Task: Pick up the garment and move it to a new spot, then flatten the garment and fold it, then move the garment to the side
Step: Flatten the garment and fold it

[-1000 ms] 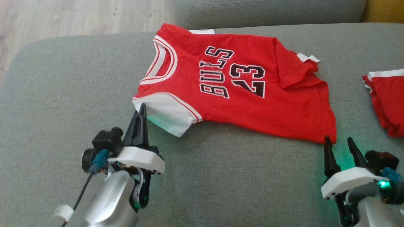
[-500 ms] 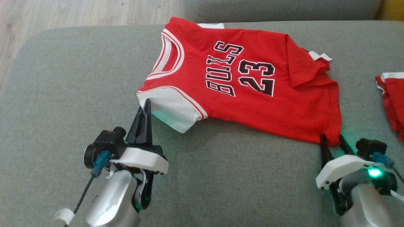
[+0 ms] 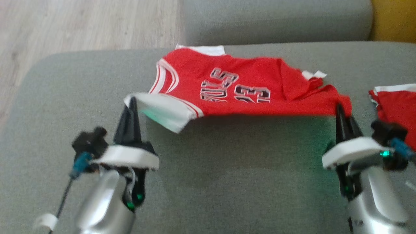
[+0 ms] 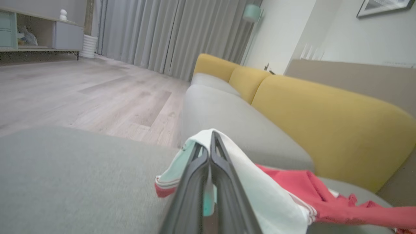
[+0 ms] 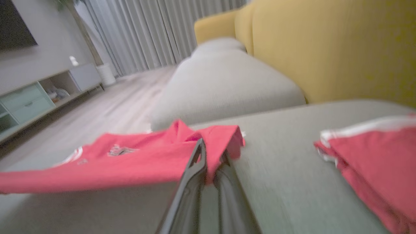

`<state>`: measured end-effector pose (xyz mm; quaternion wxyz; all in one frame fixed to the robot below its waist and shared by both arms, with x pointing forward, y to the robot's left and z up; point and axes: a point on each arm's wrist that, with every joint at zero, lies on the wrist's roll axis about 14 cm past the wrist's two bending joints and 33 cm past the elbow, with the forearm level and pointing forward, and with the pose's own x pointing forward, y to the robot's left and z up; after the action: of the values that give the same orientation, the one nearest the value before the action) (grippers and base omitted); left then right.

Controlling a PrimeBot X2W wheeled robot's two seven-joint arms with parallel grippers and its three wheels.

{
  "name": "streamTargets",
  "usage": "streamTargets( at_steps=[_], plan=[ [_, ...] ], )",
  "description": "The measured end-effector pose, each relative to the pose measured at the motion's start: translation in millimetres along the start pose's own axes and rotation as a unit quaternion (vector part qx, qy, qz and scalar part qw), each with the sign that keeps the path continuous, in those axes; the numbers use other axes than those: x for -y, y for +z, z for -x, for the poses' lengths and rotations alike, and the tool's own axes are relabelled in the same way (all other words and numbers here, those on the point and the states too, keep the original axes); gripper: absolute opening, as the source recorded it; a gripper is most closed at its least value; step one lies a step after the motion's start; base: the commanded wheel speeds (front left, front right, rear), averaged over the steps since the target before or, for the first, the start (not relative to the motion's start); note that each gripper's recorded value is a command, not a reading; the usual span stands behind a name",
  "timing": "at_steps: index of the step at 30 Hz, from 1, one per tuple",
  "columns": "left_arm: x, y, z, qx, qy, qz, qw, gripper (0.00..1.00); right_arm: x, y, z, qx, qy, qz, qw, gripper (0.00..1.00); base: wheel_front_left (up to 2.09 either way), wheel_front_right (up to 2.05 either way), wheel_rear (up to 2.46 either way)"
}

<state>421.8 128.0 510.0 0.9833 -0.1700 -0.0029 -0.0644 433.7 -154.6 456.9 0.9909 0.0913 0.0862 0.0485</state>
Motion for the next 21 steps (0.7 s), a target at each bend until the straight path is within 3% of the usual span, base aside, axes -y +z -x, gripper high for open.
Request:
streamTargets(
  at_steps=[5, 12, 17, 21],
  plan=[
    [23, 86, -16, 0.112, -0.037, 0.034, 0.992, 0.0, -23, 98, 1, 0.14, 0.032, 0.019, 0.99, 0.0, 0.0, 0.0, 0.0],
    [79, 232, 2, 0.293, -0.127, 0.06, 0.946, 0.0, -47, 212, 40, 0.284, 0.071, 0.066, 0.954, 0.0, 0.0, 0.0, 0.0],
    [101, 283, 31, 0.353, -0.154, 0.058, 0.921, 0.0, -58, 255, 71, 0.333, 0.085, 0.084, 0.935, 0.0, 0.0, 0.0, 0.0],
    [102, 295, 39, 0.35, -0.155, 0.05, 0.922, 0.0, -55, 271, 85, 0.345, 0.077, 0.087, 0.931, 0.0, 0.0, 0.0, 0.0]
  ],
)
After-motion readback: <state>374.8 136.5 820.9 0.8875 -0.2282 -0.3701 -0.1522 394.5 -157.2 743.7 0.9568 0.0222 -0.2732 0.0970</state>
